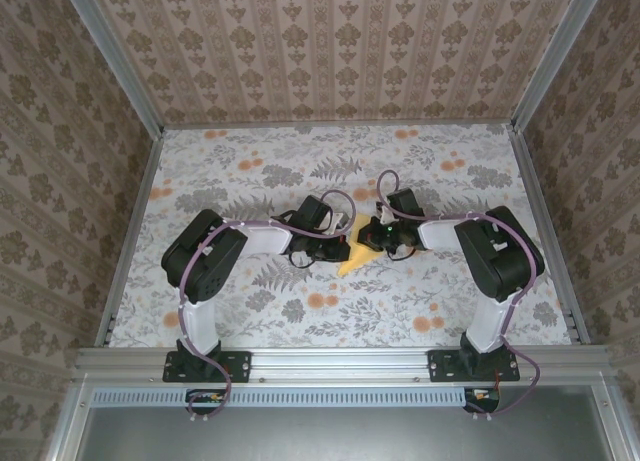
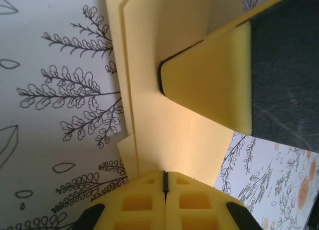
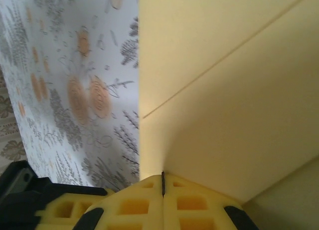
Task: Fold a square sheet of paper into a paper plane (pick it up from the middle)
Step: Fourth fold the wing at the center of the table.
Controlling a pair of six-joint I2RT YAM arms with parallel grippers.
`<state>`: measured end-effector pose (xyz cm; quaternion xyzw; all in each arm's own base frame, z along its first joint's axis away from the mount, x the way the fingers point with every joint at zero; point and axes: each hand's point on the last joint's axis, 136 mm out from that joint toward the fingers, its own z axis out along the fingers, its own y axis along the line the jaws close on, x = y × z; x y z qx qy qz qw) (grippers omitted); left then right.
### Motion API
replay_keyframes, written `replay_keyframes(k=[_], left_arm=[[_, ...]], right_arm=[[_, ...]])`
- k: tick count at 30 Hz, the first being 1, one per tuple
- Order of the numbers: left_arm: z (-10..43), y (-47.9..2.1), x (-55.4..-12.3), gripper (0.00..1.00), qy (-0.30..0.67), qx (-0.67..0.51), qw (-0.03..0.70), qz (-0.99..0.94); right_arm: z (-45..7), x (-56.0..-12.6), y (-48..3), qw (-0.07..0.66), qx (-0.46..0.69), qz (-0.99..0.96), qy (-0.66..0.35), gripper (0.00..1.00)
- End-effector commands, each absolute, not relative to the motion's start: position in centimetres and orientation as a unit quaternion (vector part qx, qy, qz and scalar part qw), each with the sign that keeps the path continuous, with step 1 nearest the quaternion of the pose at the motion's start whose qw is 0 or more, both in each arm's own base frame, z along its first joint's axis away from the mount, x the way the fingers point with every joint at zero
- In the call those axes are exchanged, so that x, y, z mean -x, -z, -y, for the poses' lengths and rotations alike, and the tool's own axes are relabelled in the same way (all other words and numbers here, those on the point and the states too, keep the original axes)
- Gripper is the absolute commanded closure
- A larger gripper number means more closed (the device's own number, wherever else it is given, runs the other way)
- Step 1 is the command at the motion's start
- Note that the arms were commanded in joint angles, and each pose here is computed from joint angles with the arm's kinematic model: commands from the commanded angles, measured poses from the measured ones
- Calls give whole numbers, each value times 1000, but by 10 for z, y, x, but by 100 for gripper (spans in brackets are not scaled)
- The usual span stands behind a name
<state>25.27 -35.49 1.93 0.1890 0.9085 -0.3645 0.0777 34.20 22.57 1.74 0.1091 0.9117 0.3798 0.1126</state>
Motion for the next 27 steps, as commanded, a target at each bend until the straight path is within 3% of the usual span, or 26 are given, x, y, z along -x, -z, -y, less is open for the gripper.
replay_keyframes(k=[1,13,27], left_arm=[[316,24,-217,100,282,-162,-8,-946],[366,-64,-250,100,400,-168,71,-898],[362,-31,-228,98,380,-140,23,-914]], right_arm=[[-219,-333,0,90,-122,-921,-358,100],[-187,-312,41,49,-152,-953,-258,100],[-188,-309,46,36,-156,-953,-256,100]])
